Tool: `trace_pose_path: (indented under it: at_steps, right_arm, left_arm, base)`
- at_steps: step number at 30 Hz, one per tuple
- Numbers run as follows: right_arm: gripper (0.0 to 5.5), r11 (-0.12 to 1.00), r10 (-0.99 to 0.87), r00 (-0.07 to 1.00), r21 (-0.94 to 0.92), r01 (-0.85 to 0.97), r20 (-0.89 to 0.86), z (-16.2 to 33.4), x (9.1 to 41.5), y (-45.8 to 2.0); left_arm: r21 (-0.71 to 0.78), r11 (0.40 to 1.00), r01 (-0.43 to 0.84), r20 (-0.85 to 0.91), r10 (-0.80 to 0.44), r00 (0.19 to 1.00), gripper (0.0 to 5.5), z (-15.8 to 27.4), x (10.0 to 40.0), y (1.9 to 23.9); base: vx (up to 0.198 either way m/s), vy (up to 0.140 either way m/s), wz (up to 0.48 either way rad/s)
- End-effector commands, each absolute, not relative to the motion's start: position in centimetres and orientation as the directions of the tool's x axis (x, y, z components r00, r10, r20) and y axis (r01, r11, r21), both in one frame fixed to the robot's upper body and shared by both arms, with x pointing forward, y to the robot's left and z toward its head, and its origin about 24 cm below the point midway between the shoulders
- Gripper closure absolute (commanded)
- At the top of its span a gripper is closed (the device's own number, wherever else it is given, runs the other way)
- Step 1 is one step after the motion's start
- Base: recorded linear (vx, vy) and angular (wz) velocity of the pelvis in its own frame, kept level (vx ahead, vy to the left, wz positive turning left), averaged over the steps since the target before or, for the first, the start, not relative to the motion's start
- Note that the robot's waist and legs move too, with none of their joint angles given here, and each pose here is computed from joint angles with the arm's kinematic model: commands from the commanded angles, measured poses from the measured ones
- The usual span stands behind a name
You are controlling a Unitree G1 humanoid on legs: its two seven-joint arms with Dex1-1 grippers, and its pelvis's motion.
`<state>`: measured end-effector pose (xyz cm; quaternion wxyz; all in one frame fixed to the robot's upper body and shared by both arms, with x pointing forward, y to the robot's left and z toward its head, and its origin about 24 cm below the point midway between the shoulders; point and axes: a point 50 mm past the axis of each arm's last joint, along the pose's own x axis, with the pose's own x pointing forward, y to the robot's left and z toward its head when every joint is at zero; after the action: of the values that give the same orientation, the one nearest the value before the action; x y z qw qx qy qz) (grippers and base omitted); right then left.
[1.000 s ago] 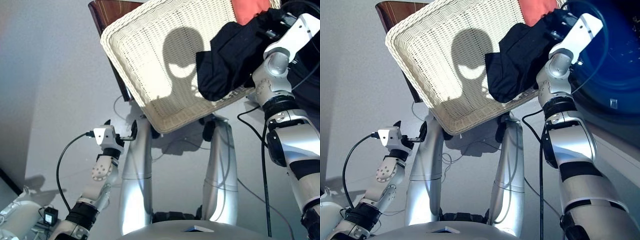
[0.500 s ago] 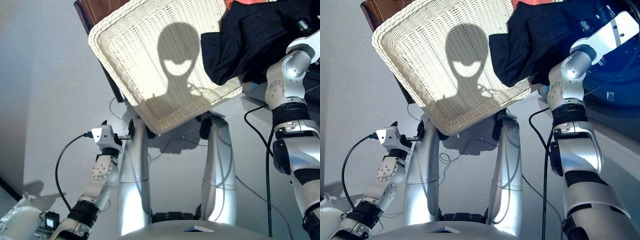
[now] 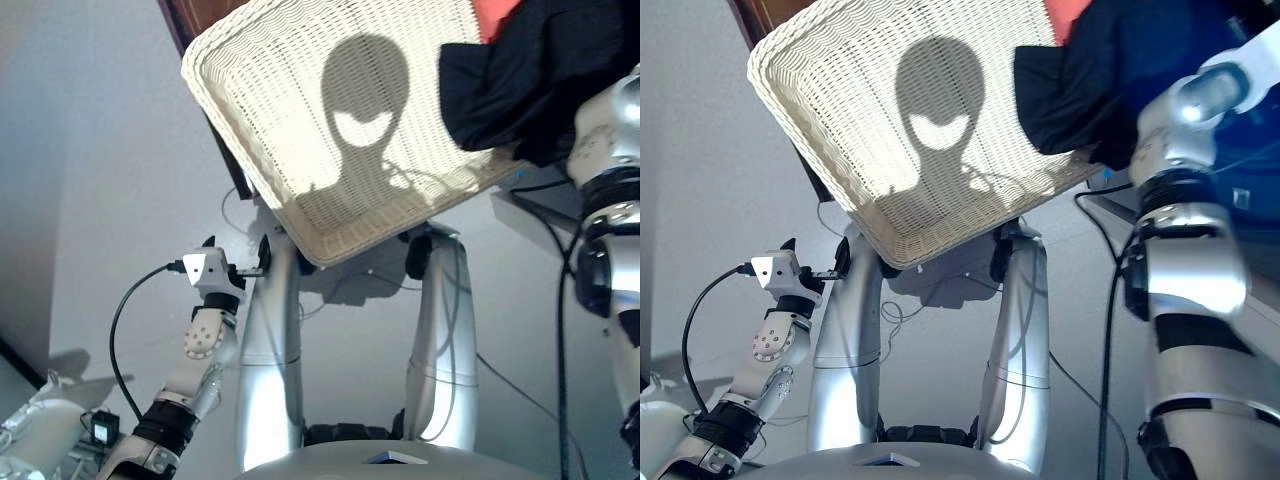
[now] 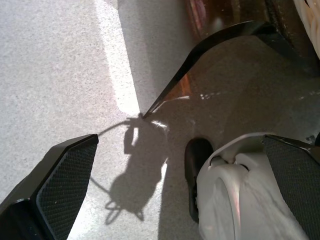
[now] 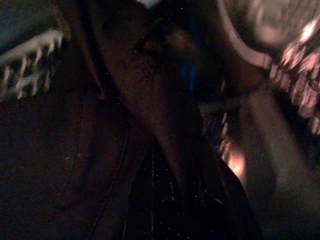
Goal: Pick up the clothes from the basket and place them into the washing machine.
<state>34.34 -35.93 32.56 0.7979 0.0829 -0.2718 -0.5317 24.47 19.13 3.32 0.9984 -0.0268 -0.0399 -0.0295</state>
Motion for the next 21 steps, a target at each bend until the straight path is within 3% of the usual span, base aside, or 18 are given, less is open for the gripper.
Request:
trace_pose_path:
  at_steps: [1, 11, 17, 21]
  right_arm:
    - [5.5, 0.283, -0.878, 0.118, 0.304, 0.909, 0.465, 34.5, 30.1, -40.5]
    - [5.5, 0.054, -0.763, -0.009, 0.077, 0.996, 0.646, 38.0, 24.2, -44.5]
    - [5.5, -0.113, -0.781, -0.135, 0.075, 0.991, 0.609, 38.3, 20.2, -47.1]
    - [5.5, -0.111, -0.804, -0.145, 0.094, 0.989, 0.576, 38.0, 20.0, -47.4]
  left_arm:
    - [-0.018, 0.996, 0.092, 0.042, -0.091, 0.995, 0.0, 2.0, 21.9, 19.3]
    - [0.014, 0.993, 0.118, 0.095, -0.119, 0.988, 0.0, 3.3, 21.7, 20.0]
    - [0.014, 0.99, 0.139, 0.108, -0.14, 0.984, 0.0, 3.8, 21.4, 19.9]
    - [0.007, 0.991, 0.135, 0.095, -0.135, 0.986, 0.0, 3.7, 21.1, 20.0]
  base:
    - [0.0, 0.0, 0.0]
    - [0.0, 0.0, 0.0]
    - [0.0, 0.0, 0.0]
    - [0.0, 0.0, 0.0]
